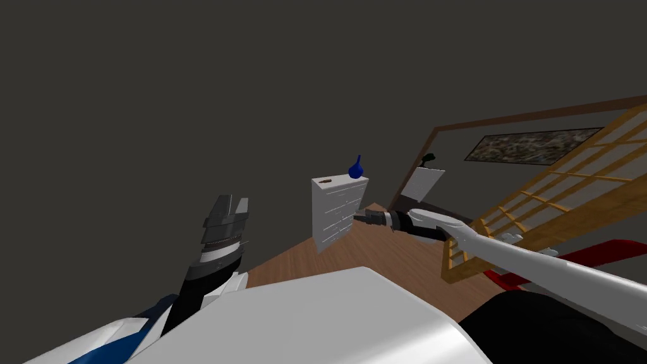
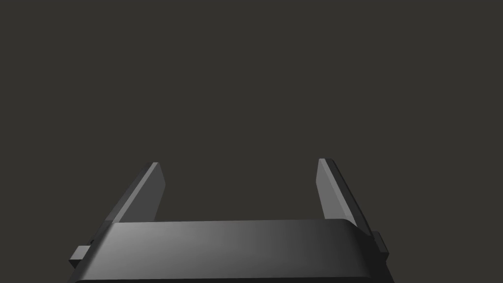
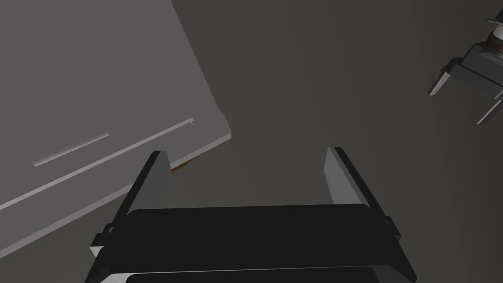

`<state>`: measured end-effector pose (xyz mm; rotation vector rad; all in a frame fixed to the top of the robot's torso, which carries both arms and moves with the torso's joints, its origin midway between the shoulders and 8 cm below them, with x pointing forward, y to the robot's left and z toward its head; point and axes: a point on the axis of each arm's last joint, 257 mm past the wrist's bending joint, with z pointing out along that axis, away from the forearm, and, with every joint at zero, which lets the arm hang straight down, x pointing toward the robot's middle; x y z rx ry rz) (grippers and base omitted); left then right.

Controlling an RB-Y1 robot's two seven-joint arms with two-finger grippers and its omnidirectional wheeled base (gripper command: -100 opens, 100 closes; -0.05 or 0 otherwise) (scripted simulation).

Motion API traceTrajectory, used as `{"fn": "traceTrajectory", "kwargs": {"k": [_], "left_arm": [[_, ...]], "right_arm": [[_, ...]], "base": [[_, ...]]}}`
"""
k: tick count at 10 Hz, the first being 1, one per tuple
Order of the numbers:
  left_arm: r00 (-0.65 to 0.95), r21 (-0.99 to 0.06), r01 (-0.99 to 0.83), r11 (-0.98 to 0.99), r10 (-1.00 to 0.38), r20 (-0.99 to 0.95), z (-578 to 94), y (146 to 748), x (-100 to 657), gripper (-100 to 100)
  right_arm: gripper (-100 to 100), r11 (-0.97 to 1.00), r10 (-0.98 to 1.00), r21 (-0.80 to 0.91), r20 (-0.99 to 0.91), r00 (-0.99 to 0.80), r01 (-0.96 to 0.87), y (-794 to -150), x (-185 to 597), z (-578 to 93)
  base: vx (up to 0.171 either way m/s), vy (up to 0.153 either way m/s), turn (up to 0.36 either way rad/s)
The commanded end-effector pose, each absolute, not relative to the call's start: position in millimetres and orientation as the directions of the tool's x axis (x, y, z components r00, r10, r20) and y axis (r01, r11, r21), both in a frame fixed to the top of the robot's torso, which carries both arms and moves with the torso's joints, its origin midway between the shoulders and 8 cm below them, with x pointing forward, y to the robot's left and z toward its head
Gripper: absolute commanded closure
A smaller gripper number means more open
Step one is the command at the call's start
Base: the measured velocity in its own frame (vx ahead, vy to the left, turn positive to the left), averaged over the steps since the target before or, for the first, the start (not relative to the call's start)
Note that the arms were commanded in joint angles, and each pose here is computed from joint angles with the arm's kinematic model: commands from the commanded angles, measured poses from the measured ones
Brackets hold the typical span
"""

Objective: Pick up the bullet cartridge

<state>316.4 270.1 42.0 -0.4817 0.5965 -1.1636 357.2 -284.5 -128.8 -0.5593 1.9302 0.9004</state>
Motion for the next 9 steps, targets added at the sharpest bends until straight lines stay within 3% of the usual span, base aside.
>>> {"fn": "traceTrajectory", "kwargs": {"k": [1, 9], "left_arm": [[0.275, -0.635, 0.700, 0.327, -0.944, -0.184, 42.0, 270.1, 316.4, 0], [0.275, -0.635, 0.700, 0.327, -0.944, -0.184, 42.0, 270.1, 316.4, 0]], "right_arm": [[-100, 0.634, -0.076, 0.341, -0.866, -0.494, -0.694, -287.9, 356.8, -129.2], [-100, 0.624, -0.349, 0.213, -0.785, -0.512, -0.752, -320.3, 357.3, -124.4]], "base": [[-0.010, -0.018, 0.010], [-0.010, -0.027, 0.176]]}}
